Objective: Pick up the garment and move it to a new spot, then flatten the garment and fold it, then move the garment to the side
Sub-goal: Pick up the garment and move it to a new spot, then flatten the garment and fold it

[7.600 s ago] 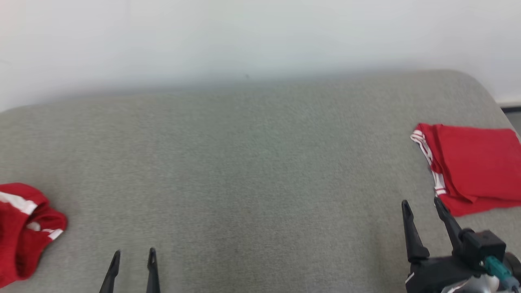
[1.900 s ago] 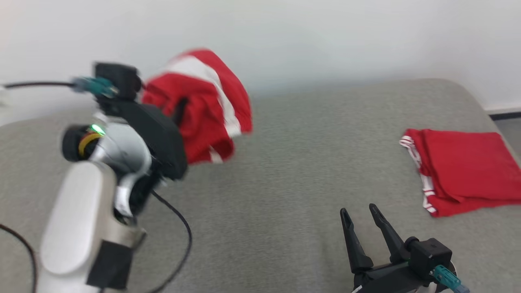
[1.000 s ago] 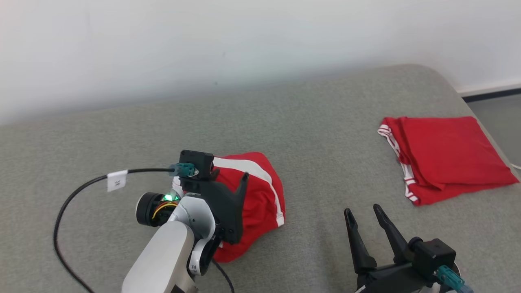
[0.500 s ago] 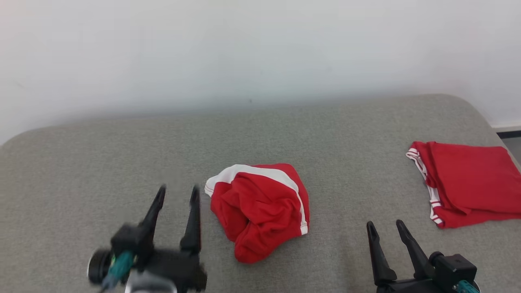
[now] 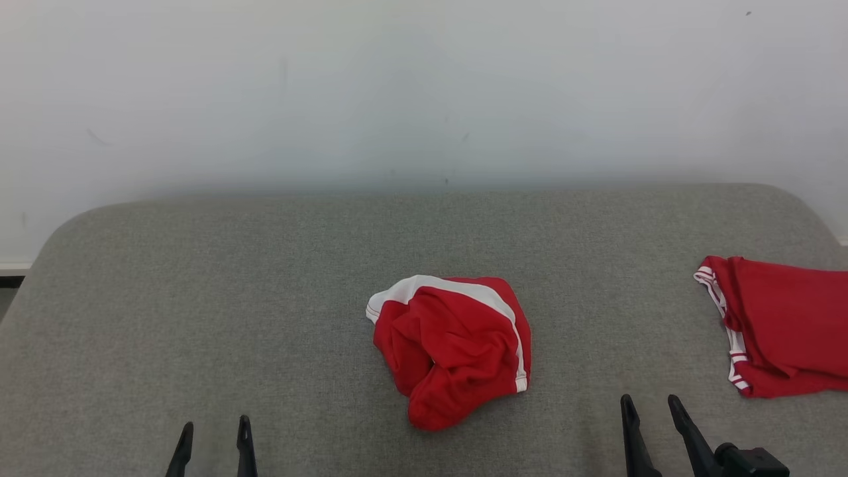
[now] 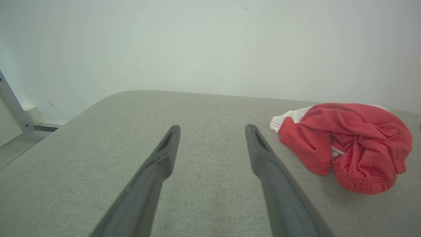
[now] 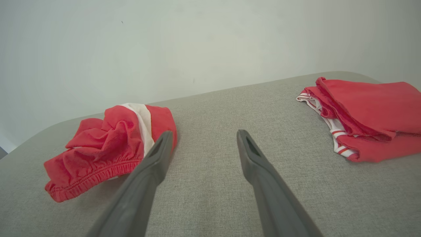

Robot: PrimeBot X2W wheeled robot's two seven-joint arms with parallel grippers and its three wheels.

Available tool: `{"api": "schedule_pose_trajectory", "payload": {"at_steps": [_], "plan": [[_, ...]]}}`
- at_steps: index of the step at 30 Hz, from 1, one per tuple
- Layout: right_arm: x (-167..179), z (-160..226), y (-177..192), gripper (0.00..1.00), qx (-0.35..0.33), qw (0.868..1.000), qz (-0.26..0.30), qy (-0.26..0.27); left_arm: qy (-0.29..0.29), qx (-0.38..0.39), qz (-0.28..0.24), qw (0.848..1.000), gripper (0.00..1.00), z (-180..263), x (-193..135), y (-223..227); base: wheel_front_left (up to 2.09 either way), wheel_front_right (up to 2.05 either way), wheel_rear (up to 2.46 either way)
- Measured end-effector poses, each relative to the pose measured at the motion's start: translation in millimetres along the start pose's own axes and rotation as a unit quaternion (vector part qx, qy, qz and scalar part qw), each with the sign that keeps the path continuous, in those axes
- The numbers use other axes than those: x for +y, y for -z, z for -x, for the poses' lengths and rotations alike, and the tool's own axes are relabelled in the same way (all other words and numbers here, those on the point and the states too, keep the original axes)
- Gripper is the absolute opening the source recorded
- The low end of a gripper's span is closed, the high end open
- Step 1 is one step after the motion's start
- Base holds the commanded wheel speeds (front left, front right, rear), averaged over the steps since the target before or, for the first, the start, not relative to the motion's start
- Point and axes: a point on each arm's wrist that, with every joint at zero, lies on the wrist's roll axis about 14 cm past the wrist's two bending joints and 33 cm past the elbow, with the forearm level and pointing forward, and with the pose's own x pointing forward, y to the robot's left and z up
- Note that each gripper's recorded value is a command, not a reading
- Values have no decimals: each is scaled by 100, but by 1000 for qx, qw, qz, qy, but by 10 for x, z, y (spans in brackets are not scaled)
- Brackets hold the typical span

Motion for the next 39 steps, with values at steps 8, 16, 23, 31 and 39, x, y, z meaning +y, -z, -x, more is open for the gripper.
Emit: {"api": "schedule_pose_trajectory", "payload": {"at_steps": [8, 16, 23, 31, 39], "plan": [[48, 20, 135, 100, 16, 1000, 2, -8, -5, -4, -18, 1000, 100, 138, 128, -11, 0, 0, 0], [63, 33, 213, 100, 28, 1000, 1, -9, -6, 0, -16, 1000, 100, 178, 177, 19, 0, 0, 0], [59, 19, 211, 100, 27, 1000, 1, -8, -3, 6, -21, 1000, 100, 175, 168, 66, 0, 0, 0], [47, 24, 223, 100, 28, 1000, 0, -6, 3, 11, -19, 1000, 100, 155, 133, 98, 0, 0, 0], [44, 17, 237, 100, 31, 1000, 0, -5, 12, 17, -23, 1000, 100, 144, 89, 140, 0, 0, 0]]}}
